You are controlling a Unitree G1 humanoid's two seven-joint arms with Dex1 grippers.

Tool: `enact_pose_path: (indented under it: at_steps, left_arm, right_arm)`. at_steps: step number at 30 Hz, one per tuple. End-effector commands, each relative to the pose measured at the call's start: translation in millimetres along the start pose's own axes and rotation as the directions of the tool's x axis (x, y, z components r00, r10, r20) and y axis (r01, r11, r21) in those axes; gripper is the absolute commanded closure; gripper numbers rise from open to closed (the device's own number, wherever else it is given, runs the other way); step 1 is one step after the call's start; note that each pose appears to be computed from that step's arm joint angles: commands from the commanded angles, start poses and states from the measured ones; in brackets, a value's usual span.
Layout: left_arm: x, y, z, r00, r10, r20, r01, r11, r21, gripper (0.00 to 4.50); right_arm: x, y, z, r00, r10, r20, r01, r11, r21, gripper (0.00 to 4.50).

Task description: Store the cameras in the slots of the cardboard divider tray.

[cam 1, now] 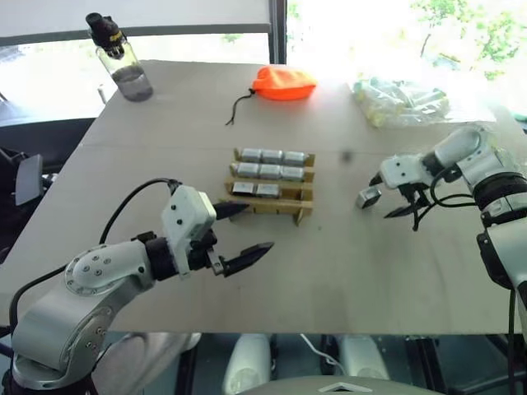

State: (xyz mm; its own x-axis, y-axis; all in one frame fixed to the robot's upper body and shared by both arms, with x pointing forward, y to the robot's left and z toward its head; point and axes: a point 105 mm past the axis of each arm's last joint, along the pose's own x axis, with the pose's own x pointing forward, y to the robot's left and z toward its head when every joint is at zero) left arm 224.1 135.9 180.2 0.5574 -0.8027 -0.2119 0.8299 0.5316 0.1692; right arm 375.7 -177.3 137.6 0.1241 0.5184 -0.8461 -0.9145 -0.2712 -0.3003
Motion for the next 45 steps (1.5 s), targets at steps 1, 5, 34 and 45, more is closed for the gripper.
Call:
enact_pose_path:
  at_steps: [1,5,34,45]
  left_arm:
    - [-3.4,-4.1,3.8,1.0,-0.005,0.011,0.005,1.0,0.028,0.03]
    - [-5.3,-3.2,0.2,1.0,0.001,0.004,-0.002,1.0,0.023,0.03]
    - [-26.1,8.3,-14.7,0.996,0.044,-0.082,-0.042,0.999,0.02,0.0]
    - [-24.4,18.2,-5.5,0.997,0.039,-0.062,-0.036,0.998,0.041,0.0]
  right_arm:
    - [-7.6,-10.4,12.2,1.0,-0.021,0.011,0.022,0.998,-0.051,0.0]
    - [-6.7,-13.6,15.4,0.999,-0.035,0.025,0.036,0.998,-0.05,0.0]
    - [-8.2,-47.5,144.9,0.827,-0.136,0.546,0.09,0.99,0.11,3.74]
    - [2.2,-55.0,176.4,0.908,-0.322,0.266,0.234,0.92,0.316,3.74]
